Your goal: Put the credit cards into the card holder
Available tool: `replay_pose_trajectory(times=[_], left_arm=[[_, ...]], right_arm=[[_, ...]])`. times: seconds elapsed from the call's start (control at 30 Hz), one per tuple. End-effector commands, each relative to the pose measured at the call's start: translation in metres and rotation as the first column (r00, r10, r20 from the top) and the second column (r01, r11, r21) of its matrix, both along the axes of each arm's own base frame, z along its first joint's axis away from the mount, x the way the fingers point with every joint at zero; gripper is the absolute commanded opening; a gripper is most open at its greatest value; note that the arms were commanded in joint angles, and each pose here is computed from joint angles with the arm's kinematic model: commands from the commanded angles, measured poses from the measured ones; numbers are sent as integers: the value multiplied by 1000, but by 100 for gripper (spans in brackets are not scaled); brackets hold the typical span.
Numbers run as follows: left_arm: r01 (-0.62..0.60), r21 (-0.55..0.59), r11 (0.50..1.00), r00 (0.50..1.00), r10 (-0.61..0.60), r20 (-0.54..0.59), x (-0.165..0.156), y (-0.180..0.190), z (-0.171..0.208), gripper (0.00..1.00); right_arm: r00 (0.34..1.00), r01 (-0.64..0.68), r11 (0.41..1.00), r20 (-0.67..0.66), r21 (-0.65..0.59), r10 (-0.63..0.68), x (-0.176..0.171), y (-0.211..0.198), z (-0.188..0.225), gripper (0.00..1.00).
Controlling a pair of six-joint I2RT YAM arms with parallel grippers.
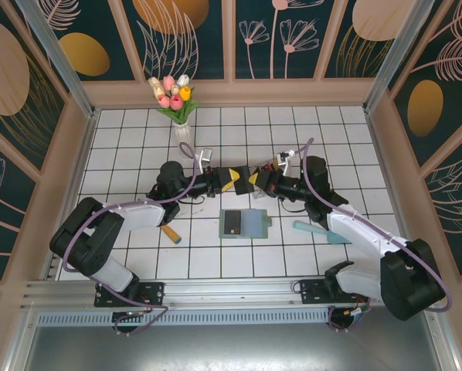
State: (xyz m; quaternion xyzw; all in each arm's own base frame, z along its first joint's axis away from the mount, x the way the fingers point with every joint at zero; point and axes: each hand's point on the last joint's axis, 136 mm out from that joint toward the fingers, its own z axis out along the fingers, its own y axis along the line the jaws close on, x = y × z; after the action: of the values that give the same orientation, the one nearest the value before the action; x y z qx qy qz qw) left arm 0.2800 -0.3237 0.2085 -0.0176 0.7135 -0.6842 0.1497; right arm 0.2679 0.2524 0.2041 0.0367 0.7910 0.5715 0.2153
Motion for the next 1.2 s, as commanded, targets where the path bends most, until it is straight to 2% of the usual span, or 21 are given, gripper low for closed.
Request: replay_pose_trajectory(times=[0.0, 0.23, 0.4, 0.5, 0.53, 0.63, 0.7, 0.73, 0.8, 0.93, 1.03, 1.17], left_arm=[[18, -30, 999, 997, -16, 82, -11, 2, 19, 21], [31, -48, 998, 996, -27, 80, -15, 1, 22, 18], [48, -75, 996, 996, -42, 76, -18, 1, 26, 9], [53, -82, 995, 997, -47, 69, -18, 0, 25, 4], [54, -82, 995, 997, -49, 66, -18, 0, 24, 3], [65, -81, 995, 996, -60, 60, -19, -1, 22, 2], [83, -80, 993, 995, -78, 62, -21, -3, 22, 2], [93, -80, 992, 994, -88, 64, -22, -3, 22, 2], [107, -78, 991, 993, -102, 63, -23, -5, 22, 3], [118, -77, 990, 992, -113, 63, -25, -4, 22, 8], [119, -80, 990, 991, -114, 68, -27, -4, 25, 14], [129, -88, 988, 989, -122, 79, -28, -4, 28, 17]], right_arm=[[996, 87, 995, -9, 45, -87, 6, -7, 3, 2], [989, 139, 990, -61, 29, -137, 2, -11, -15, 2], [989, 135, 991, -67, 7, -134, 0, -12, -21, 4], [992, 115, 993, -51, 1, -115, -2, -11, -18, 8], [995, 98, 995, -37, 10, -97, -3, -9, -14, 12], [1000, 27, 999, -4, 25, -27, -9, -1, -4, 23], [1000, -15, 1000, 17, 27, 15, -12, 4, 1, 25], [999, -28, 999, 19, 21, 28, -13, 6, 2, 25], [999, -31, 1000, 24, -3, 31, -11, 6, 1, 18], [999, 32, 996, 7, -84, -32, -2, -4, -12, 9], [998, 58, 995, -4, -85, -59, -1, -7, -16, 6], [996, 83, 993, -26, -79, -85, 0, -9, -22, 5]])
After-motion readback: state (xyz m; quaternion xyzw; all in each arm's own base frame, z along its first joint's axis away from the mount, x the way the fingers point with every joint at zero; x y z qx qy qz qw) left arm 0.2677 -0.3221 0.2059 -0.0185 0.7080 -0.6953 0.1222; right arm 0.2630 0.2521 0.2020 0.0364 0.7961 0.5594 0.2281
